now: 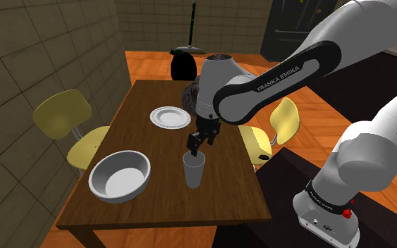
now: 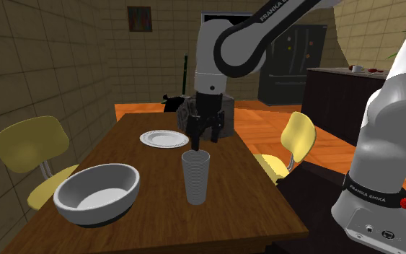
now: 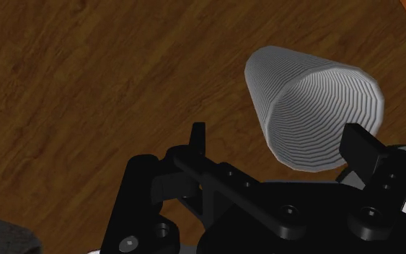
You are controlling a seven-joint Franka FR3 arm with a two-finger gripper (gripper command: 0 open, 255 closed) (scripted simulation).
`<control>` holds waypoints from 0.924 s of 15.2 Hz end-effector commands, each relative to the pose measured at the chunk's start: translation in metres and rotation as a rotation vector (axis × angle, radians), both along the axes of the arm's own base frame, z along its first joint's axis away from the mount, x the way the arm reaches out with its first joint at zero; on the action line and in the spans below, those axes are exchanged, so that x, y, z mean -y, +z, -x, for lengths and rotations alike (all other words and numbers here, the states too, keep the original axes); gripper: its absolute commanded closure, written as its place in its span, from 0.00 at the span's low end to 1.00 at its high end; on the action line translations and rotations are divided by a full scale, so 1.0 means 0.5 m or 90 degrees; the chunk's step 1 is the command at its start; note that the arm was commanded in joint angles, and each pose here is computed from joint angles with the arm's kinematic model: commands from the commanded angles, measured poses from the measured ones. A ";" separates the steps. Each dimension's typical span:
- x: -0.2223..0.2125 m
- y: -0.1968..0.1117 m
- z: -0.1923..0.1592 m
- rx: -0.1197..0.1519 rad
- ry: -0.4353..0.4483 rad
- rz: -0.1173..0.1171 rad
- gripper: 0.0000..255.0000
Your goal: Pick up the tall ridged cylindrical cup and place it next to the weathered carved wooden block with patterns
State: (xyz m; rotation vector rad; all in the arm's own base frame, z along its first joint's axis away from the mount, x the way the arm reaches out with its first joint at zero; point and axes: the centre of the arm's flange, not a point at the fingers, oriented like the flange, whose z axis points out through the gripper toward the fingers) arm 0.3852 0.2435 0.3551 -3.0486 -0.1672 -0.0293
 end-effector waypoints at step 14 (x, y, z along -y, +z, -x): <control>-0.008 -0.069 0.000 0.000 0.001 0.000 1.00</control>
